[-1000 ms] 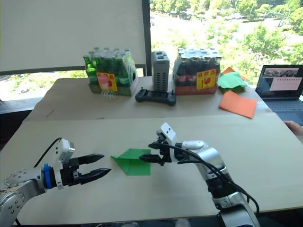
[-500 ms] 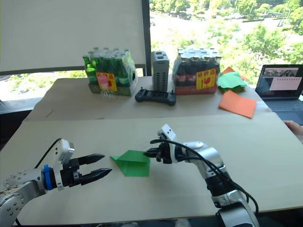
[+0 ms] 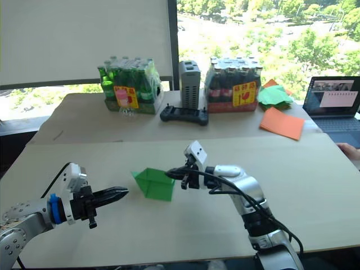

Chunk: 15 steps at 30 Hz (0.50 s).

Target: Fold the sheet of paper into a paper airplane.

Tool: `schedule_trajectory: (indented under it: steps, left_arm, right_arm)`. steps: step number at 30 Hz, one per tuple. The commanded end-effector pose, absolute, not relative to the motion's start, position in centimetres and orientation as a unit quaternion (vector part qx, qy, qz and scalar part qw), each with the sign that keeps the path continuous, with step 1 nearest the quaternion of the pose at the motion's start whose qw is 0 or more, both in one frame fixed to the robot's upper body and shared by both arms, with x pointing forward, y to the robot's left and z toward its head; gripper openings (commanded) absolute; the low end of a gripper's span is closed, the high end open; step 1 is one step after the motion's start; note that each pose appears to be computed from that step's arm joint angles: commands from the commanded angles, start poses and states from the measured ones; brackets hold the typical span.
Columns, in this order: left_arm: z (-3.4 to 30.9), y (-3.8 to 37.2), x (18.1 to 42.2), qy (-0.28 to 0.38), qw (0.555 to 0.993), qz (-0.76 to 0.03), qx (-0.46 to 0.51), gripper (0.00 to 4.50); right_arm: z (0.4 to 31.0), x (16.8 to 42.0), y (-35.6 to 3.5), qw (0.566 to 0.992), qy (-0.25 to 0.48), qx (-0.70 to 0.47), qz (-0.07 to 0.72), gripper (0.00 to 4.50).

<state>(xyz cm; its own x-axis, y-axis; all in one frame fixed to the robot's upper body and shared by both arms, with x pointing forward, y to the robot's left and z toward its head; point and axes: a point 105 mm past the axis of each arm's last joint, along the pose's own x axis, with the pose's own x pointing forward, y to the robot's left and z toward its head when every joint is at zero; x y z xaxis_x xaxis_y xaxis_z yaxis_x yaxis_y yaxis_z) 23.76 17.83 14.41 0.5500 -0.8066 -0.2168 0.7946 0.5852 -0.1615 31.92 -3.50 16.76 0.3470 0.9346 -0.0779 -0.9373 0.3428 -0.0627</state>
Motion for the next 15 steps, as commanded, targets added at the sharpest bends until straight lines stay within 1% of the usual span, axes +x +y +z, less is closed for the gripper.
schedule_trajectory:
  steps: [1, 3, 5, 7, 8, 10, 12, 13, 15]
  left_arm:
    - [15.5, 17.9, 24.0, 0.117, 0.881, -0.458, -0.017, 0.38]
    - [15.5, 18.0, 24.0, 0.118, 0.881, -0.459, -0.019, 0.38]
    - [15.4, 17.9, 24.0, 0.12, 0.88, -0.46, -0.018, 0.38]
    - [15.5, 17.9, 24.0, 0.12, 0.88, -0.46, -0.017, 0.38]
    - [15.6, 18.0, 24.0, 0.117, 0.88, -0.459, -0.018, 0.38]
    - [15.8, 18.0, 24.1, 0.115, 0.881, -0.458, -0.019, 0.38]
    - [15.8, 17.9, 23.9, 0.115, 0.88, -0.46, -0.019, 0.38]
    - [15.8, 17.9, 23.8, 0.116, 0.88, -0.46, -0.019, 0.38]
    - [15.9, 18.0, 23.8, 0.116, 0.882, -0.457, -0.018, 0.38]
  right_arm:
    - [21.8, 29.9, -3.1, 0.789, -0.176, -0.174, 0.563, 0.0]
    - [21.3, 28.6, -2.7, 0.747, -0.232, -0.278, 0.558, 0.0]
    - [20.8, 27.2, -2.3, 0.695, -0.292, -0.361, 0.549, 0.0]
    - [19.6, 26.5, -2.1, 0.644, -0.336, -0.44, 0.528, 0.0]
    - [18.8, 26.8, -2.2, 0.629, -0.35, -0.475, 0.507, 0.0]
    - [16.8, 26.8, -2.3, 0.594, -0.359, -0.526, 0.491, 0.0]
    - [15.5, 26.4, -2.5, 0.58, -0.37, -0.54, 0.485, 0.0]
    - [14.5, 26.1, -2.5, 0.567, -0.372, -0.55, 0.488, 0.0]
    - [12.7, 25.6, -2.5, 0.554, -0.362, -0.558, 0.501, 0.0]
